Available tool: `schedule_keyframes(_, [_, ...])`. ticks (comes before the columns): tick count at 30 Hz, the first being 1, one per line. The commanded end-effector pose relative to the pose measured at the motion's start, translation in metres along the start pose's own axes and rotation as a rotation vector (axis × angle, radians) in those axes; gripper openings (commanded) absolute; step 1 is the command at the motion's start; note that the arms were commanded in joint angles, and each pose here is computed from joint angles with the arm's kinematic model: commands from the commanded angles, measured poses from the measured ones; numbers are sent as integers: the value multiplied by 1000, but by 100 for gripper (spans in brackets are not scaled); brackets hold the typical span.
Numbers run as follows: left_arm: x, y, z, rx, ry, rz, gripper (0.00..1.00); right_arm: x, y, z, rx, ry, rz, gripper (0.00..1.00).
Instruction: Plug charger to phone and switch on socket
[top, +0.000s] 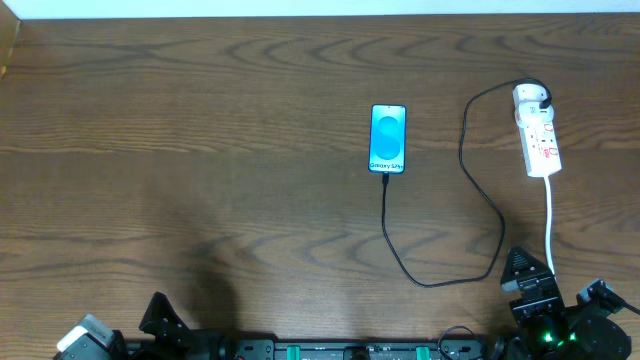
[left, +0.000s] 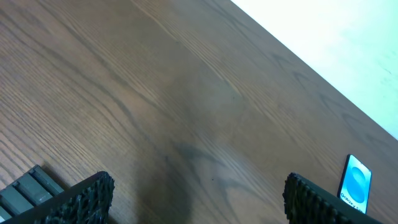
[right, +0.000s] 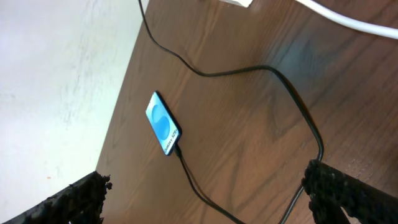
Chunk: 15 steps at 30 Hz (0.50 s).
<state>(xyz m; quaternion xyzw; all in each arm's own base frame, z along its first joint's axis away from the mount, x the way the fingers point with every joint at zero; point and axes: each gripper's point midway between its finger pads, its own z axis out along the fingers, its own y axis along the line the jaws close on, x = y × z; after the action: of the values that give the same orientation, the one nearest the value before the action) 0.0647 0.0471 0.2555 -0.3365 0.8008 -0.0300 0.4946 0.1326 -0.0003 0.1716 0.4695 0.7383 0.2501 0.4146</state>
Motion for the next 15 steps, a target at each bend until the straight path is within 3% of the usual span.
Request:
schedule_keyframes(1, [-2,2,-1,-5,-16,-13,88,11,-22,6,87,42,65,99])
schedule_keyframes(9, [-2,2,-1,-6,-16,-14,88,11,-24,6,95,41,13,99])
schedule_keyframes(15, [-2,2,-1,-5,-16,-14,88,1,-25,6,106,-15,80,99])
